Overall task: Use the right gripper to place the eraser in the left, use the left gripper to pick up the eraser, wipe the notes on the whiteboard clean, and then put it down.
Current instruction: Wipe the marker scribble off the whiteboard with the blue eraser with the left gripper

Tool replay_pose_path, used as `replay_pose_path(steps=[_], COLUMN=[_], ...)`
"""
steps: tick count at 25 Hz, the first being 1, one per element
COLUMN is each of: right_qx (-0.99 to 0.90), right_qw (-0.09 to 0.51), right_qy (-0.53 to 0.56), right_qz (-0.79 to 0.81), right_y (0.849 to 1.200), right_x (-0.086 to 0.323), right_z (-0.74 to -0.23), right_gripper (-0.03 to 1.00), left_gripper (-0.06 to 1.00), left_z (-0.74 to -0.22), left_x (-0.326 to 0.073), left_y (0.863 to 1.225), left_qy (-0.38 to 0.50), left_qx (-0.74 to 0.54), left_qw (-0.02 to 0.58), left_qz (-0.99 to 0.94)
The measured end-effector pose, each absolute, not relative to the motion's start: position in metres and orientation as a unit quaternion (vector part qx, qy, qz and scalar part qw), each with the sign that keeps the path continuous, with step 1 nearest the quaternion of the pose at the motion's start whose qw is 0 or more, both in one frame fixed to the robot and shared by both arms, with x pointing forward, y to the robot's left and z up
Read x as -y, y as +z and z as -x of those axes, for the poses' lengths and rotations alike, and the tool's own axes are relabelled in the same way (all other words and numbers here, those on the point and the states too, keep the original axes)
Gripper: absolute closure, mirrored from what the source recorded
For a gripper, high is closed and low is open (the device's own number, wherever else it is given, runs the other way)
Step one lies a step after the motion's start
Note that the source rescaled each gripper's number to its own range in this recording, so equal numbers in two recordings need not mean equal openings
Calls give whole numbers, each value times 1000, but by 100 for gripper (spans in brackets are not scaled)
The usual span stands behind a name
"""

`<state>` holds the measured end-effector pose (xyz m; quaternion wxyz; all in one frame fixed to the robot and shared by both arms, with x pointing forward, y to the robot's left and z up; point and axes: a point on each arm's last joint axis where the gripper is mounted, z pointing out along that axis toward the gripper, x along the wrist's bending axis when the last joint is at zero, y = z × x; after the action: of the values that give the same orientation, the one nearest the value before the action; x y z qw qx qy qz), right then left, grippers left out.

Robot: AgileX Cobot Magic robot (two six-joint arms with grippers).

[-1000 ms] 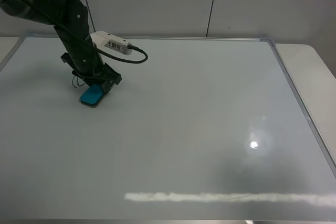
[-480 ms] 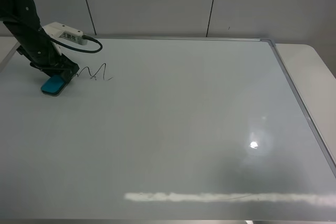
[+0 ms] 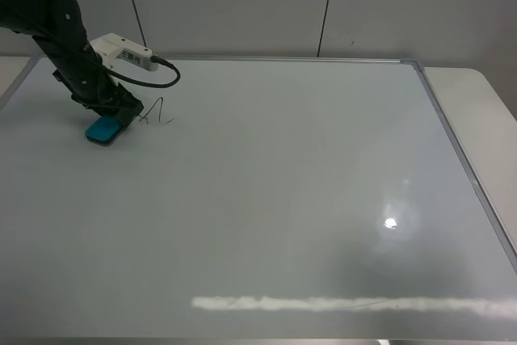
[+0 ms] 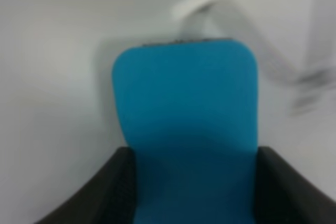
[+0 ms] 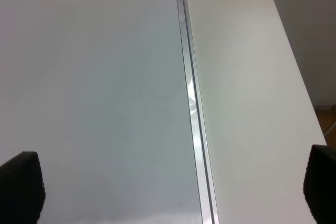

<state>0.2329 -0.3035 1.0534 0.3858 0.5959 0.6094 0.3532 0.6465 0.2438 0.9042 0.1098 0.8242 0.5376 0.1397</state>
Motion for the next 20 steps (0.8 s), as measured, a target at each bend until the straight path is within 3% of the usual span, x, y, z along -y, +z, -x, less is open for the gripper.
replay_pose_path(steps=[5,11,20], right_qx=[-609,-609,-609], right_qw=[386,386,386], right_qy=[353,353,353], right_qz=[-596,-596,-596], right_y=[1053,1053,1053], right_x=[303,303,303], right_z=[-233,-233,-233], right_gripper=[-2,-2,-2], left_gripper=[91,91,91], left_z=[-644,-653,-674], left_x=[-196,-150,-174], left_y=[904,904,899], left_qy=[129,102,117], left_qx=[-505,-473,-482], left_qw=[131,114,120], left_qz=[-843,-868,-860])
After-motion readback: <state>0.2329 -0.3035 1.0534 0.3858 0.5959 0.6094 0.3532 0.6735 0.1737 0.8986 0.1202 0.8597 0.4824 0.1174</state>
